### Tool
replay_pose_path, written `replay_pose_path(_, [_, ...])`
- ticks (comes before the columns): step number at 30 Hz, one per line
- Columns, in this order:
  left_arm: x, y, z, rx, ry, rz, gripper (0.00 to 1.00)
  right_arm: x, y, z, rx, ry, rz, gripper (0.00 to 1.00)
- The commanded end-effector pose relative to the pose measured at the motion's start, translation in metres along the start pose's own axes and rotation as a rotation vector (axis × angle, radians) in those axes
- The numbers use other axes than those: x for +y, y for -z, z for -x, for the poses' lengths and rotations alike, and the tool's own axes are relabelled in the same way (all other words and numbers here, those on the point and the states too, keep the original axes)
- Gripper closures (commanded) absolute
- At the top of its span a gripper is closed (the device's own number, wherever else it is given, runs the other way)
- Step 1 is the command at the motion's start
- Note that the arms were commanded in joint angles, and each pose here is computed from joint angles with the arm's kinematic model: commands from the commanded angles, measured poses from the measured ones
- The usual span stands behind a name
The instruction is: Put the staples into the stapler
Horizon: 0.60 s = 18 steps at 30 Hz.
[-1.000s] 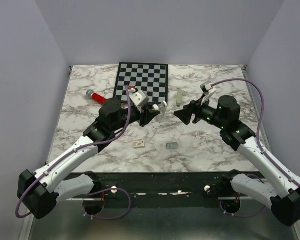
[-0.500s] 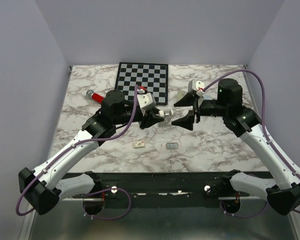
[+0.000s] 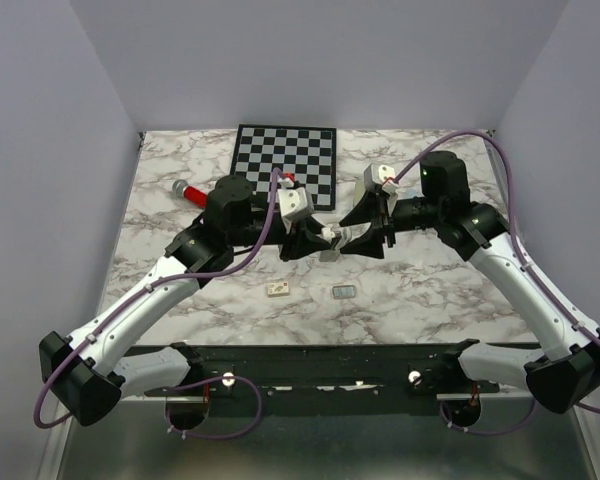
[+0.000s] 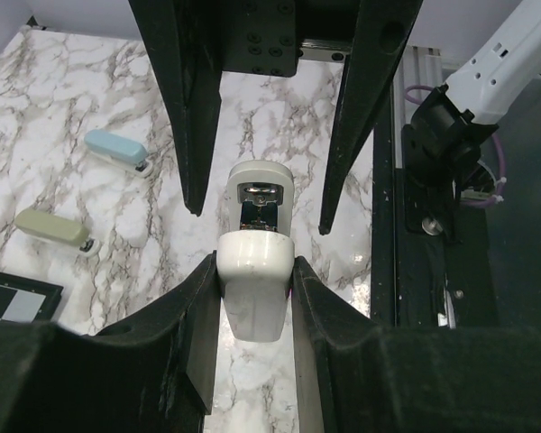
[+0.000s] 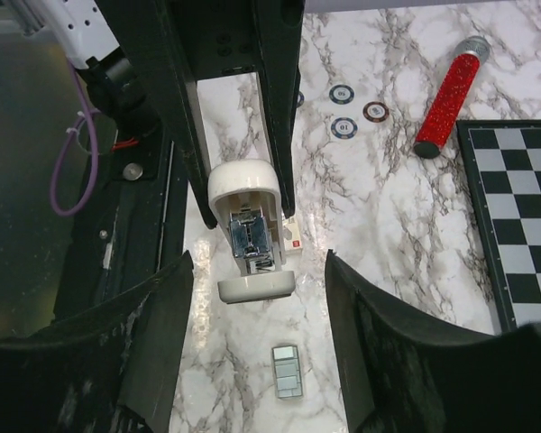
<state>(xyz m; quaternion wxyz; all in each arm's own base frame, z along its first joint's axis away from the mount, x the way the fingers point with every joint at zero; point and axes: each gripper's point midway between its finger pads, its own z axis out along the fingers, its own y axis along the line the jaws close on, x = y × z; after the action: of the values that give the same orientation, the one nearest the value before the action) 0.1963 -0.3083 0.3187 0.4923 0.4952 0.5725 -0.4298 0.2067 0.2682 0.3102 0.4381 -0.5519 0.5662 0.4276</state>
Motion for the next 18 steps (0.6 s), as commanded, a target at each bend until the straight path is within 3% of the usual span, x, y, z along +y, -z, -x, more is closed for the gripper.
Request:
replay_pose_path(1, [-0.006, 0.002, 0.022, -0.042, -0.049, -0.048, 1.00, 0.007, -0.003, 0.010, -0.020, 0.017, 0.056, 0.37])
replay_pose_path(8, [0.004, 0.014, 0.030, -0.086, -0.066, 0.012, 1.00, 0.006, -0.003, -0.001, 0.009, -0.010, 0.050, 0.69])
replay_pose_path(11, [0.013, 0.028, 0.039, -0.136, -0.060, 0.052, 1.00, 0.007, -0.002, -0.008, 0.022, -0.024, 0.033, 0.96])
replay_pose_path(15, [0.033, 0.053, 0.044, -0.263, 0.012, 0.126, 1.00, 0.006, 0.002, -0.013, 0.003, -0.053, 0.001, 0.99])
replay_pose_path(17, [0.046, 0.077, 0.064, -0.394, 0.052, 0.200, 1.00, 0.005, 0.006, 0.004, -0.078, -0.024, -0.035, 0.99])
replay_pose_path(18, [0.051, 0.080, 0.051, -0.415, 0.106, 0.225, 1.00, 0.006, 0.007, 0.006, -0.104, -0.018, -0.044, 0.99])
